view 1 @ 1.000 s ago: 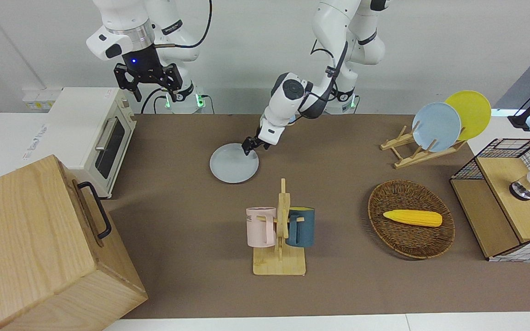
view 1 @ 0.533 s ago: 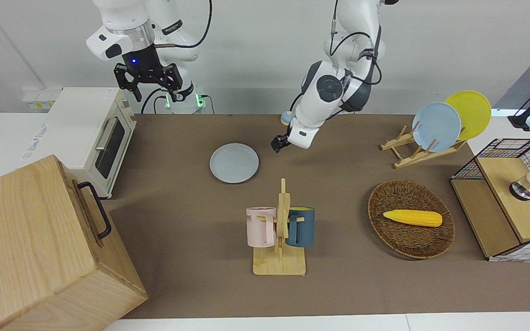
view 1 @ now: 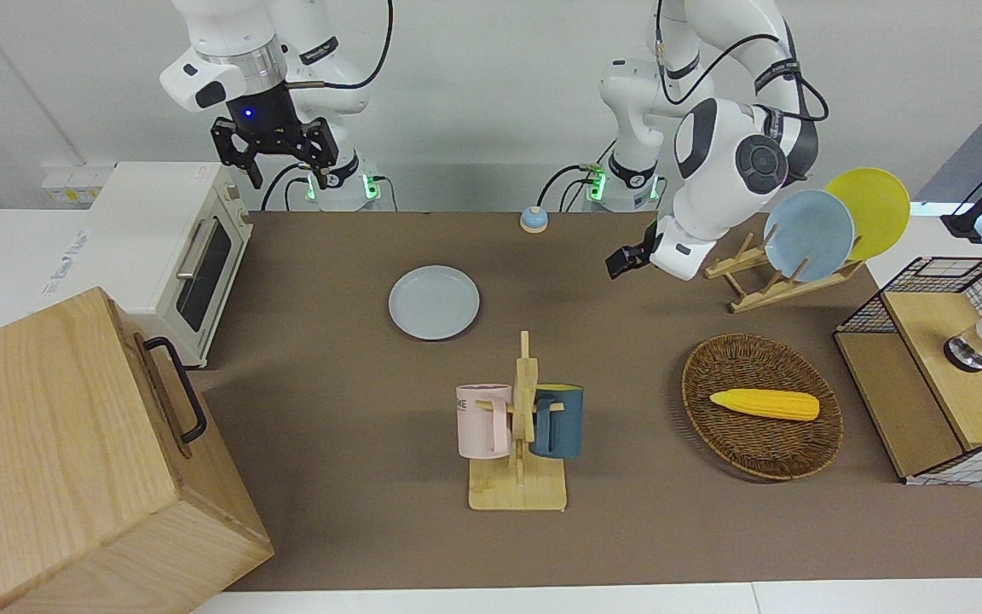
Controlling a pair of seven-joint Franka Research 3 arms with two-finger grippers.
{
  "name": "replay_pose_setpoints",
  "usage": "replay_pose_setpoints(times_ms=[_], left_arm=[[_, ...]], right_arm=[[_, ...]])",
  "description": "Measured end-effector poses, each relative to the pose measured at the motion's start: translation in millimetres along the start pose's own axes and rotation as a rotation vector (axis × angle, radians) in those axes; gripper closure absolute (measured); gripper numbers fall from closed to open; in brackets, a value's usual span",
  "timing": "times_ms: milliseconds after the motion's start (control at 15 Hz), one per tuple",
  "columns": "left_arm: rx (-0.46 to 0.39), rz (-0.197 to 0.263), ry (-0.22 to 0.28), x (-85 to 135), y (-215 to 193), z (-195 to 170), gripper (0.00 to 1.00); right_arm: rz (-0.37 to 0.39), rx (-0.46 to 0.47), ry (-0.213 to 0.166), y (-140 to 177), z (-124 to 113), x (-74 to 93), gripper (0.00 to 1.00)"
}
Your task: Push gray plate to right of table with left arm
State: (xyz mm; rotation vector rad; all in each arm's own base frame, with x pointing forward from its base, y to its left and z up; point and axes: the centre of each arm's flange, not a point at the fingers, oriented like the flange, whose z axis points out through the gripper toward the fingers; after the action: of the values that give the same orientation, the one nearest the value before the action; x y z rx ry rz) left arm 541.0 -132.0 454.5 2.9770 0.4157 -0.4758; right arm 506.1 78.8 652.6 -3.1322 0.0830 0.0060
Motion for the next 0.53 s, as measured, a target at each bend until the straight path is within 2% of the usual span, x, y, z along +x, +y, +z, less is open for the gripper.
replay_pose_setpoints(times_ms=[267, 533], left_arm=[[0.094, 0.045, 0.102, -4, -5, -58, 0.01], [0.113, 0.175, 0.199, -9, -13, -114, 0.01]], right_arm=[[0.000, 0.000, 0.000, 0, 0, 0.0, 0.00], [0.000, 0.000, 0.000, 0, 0, 0.0, 0.00]])
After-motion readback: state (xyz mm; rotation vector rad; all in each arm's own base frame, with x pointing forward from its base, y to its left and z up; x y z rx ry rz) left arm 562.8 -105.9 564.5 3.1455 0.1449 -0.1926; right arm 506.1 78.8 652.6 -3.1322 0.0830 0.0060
